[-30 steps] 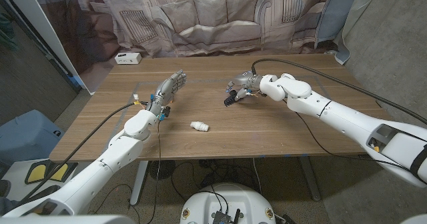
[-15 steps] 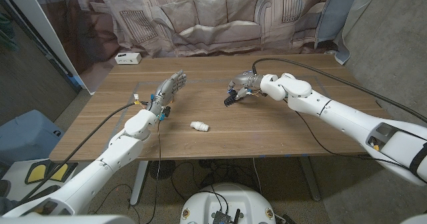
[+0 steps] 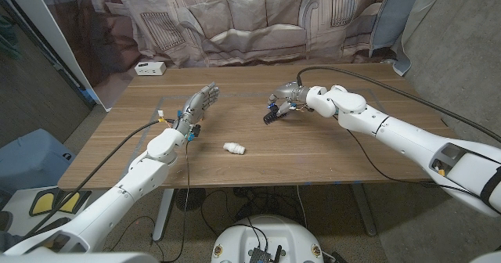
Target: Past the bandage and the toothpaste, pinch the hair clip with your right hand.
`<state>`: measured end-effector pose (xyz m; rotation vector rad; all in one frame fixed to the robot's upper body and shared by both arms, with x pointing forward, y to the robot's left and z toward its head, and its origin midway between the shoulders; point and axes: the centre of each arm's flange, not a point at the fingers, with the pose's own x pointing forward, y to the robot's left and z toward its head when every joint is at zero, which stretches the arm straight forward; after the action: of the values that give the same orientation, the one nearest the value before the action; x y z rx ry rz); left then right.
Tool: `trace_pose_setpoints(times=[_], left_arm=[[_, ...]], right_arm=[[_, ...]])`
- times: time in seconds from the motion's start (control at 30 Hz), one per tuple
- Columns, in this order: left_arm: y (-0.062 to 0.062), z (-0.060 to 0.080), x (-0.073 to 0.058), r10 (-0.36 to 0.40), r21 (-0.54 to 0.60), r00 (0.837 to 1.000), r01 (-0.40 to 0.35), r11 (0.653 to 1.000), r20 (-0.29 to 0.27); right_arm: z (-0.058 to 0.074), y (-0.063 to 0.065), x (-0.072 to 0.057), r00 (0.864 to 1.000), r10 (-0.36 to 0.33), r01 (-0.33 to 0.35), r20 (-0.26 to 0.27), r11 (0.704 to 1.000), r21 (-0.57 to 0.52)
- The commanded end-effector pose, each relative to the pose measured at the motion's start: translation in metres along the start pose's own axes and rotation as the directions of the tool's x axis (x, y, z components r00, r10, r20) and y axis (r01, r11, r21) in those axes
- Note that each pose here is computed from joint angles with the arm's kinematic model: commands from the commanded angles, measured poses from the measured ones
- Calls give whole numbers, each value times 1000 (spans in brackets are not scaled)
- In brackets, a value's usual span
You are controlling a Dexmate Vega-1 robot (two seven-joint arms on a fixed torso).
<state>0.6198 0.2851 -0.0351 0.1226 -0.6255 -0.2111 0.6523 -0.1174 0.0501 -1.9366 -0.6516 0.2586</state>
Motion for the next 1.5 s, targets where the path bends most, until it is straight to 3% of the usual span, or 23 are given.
trace_pose_setpoints(times=[0.03, 1.13, 1.5], left_arm=[[1, -2, 3, 1, -2, 1000, -1, 1000, -5], [-2, -1, 9, -19, 5, 1000, 19, 1000, -16], [-3, -2, 10, -21, 5, 1000, 21, 1000, -19]], right_arm=[[-7, -8, -4, 999, -44, 44, -23, 999, 8], [-10, -9, -18, 997, -73, 74, -26, 996, 48], [-11, -9, -20, 993, -116, 118, -24, 990, 78]])
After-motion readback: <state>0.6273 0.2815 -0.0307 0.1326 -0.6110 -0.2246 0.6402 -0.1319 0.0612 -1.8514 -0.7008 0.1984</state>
